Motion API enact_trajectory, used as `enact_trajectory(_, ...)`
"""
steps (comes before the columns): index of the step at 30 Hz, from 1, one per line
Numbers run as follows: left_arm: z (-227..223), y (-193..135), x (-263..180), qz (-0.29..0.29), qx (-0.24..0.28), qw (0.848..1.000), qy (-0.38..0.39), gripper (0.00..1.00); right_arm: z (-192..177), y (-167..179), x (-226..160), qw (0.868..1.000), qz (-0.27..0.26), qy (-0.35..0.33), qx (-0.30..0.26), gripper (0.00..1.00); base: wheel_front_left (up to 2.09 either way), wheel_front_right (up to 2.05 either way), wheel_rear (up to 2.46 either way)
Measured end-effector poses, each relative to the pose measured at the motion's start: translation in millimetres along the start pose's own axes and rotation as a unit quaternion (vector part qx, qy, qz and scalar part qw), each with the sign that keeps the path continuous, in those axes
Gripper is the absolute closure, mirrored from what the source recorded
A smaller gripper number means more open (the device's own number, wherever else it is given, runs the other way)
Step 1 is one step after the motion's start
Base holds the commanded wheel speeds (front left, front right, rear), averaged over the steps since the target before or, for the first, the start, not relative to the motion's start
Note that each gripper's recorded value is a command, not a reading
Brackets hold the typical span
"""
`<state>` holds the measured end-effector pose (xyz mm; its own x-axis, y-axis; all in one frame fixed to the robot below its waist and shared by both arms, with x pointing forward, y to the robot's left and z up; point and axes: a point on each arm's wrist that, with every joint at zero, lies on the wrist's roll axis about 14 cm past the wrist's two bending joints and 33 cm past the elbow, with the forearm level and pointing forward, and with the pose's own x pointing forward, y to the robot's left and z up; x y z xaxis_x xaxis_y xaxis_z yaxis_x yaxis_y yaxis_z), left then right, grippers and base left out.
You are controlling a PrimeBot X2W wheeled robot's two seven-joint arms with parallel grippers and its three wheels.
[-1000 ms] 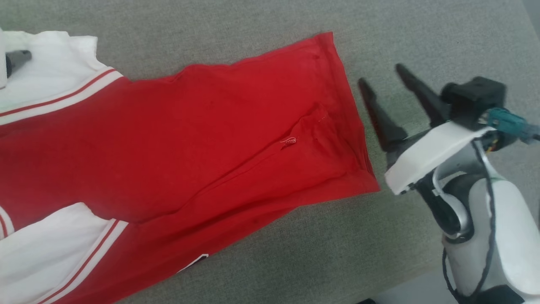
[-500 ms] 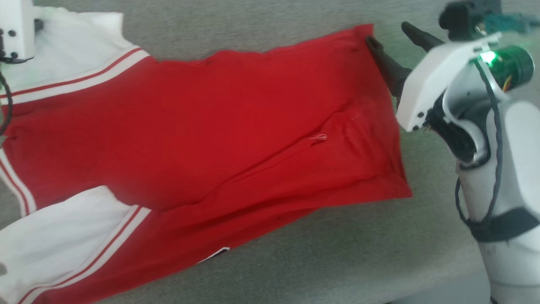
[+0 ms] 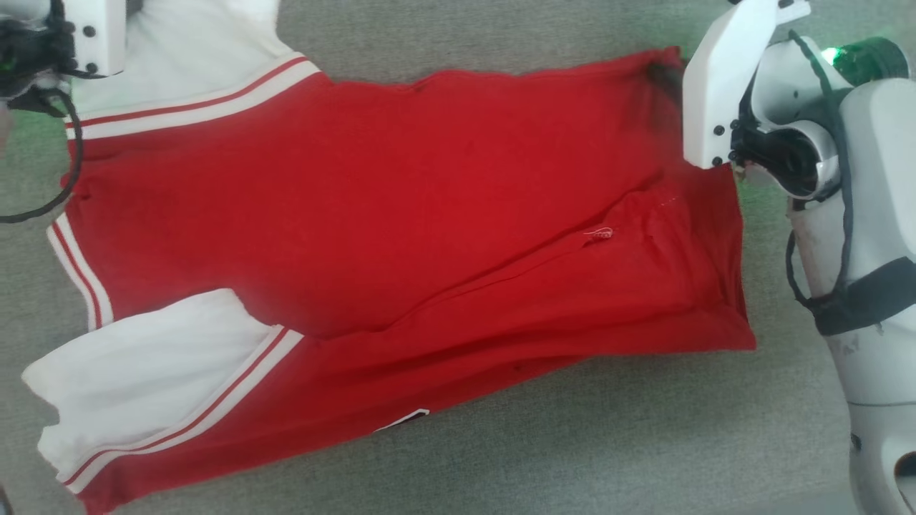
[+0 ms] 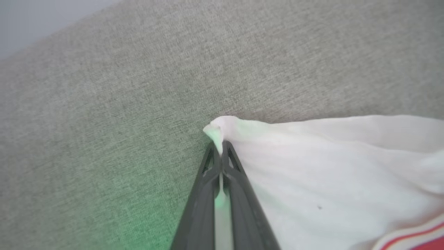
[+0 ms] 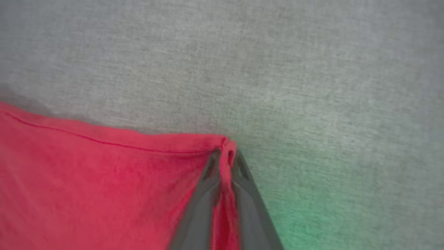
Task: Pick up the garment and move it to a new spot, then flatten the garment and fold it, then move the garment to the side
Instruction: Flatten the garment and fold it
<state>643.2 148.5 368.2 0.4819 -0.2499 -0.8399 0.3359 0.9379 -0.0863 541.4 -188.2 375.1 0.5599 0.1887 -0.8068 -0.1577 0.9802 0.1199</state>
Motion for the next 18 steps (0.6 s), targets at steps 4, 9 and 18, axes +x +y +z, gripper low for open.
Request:
enact_trajectory(4, 1.6, 1.7, -10.1, 0.005, -0.003, 1.000, -0.008, 1.00, 3.1, 3.2, -2.9, 1.000, 0.003, 0.000, -0.004, 1.00, 0.00, 0.00, 0.00)
enact_trajectory(9, 0.9, 8.8, -33.4, 0.014, -0.011, 1.000, -0.006, 1.00, 8.7, 4.5, -15.0, 1.000, 0.003, -0.009, -0.013, 1.00, 0.00, 0.00, 0.00)
enact_trajectory(18, 5.6, 14.1, -88.4, 0.025, -0.002, 0.999, -0.022, 1.00, 21.3, 10.0, -50.5, 0.999, 0.006, -0.039, -0.031, 1.00, 0.00, 0.00, 0.00)
